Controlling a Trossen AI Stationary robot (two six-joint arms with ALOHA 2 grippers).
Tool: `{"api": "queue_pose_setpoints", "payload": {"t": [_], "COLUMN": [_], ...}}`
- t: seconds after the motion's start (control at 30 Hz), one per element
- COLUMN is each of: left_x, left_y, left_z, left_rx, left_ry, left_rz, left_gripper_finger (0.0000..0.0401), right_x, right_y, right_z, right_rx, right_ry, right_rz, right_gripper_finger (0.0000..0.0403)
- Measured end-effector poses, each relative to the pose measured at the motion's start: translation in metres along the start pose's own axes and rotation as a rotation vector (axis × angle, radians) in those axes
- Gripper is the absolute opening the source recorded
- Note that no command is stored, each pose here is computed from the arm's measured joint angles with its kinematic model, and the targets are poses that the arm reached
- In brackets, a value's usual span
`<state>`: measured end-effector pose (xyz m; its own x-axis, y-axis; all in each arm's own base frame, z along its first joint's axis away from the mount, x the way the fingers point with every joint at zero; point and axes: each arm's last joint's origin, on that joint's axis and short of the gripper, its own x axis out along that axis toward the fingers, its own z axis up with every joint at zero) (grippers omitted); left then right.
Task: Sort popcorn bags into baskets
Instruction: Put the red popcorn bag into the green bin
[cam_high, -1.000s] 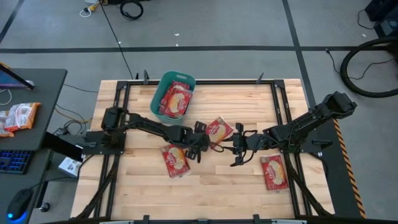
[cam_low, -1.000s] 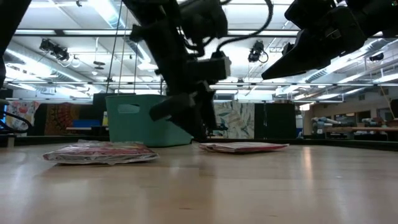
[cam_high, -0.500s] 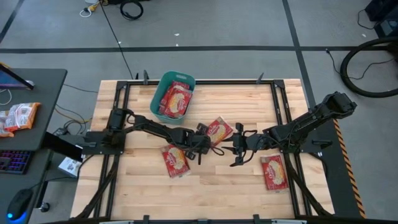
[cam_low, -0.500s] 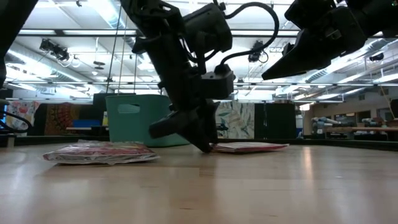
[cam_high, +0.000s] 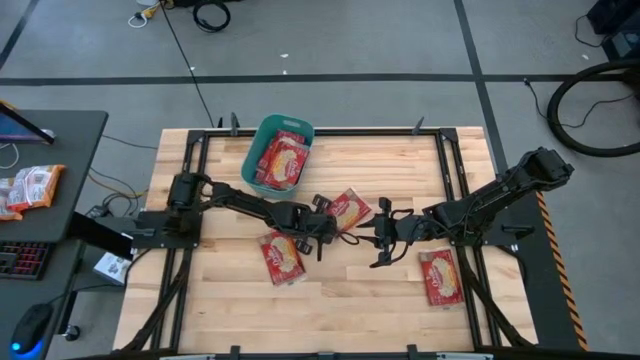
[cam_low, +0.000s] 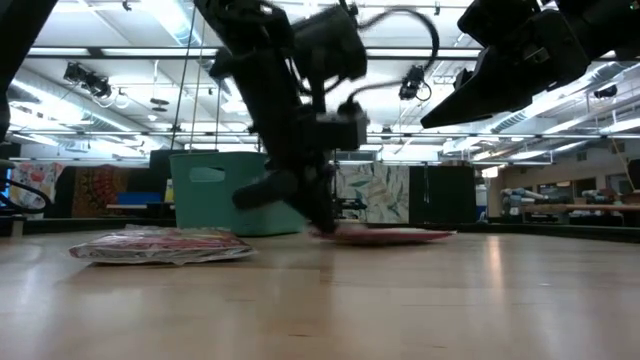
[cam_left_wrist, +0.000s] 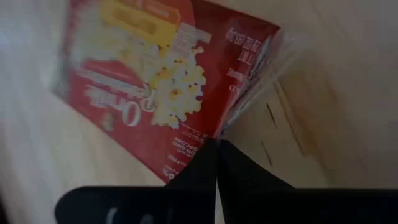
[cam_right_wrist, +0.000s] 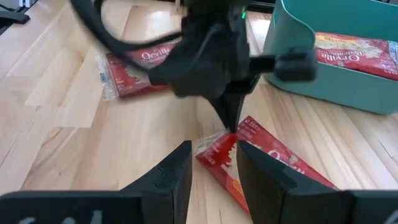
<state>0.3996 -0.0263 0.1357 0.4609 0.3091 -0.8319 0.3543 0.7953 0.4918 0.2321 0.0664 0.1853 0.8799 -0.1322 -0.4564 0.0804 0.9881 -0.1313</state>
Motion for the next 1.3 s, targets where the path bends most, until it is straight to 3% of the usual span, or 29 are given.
{"api": "queue_pose_setpoints", "payload": {"t": [0.17, 0.4, 0.77, 1.03, 1.3], "left_x": [-0.030, -0.071, -0.121, -0.140, -0.135], "left_y": [0.021, 0.055, 0.107, 0.133, 0.162], "left_z": [0.000, -0.009, -0.040, -0.060, -0.088], "left_rx": [-0.065, -0.130, -0.248, -0.262, -0.252], "left_ry": [-0.046, -0.076, -0.077, -0.010, 0.093], "left_rz": [0.041, 0.179, 0.355, 0.506, 0.574], "left_gripper_finger": [0.0003, 0.0002, 0.0001, 0.0001, 0.0001], "right_x": [0.000, 0.000, 0.000, 0.000, 0.000], "right_y": [0.000, 0.000, 0.000, 0.000, 0.000], "right_z": [0.000, 0.000, 0.000, 0.000, 0.000], "right_rx": [0.000, 0.000, 0.002, -0.005, 0.002], "right_ry": [0.000, 0.000, 0.001, 0.001, 0.000], "right_rz": [0.001, 0.003, 0.003, 0.003, 0.003], "right_gripper_finger": [0.0131, 0.0131, 0.0131, 0.0131, 0.0131]}}
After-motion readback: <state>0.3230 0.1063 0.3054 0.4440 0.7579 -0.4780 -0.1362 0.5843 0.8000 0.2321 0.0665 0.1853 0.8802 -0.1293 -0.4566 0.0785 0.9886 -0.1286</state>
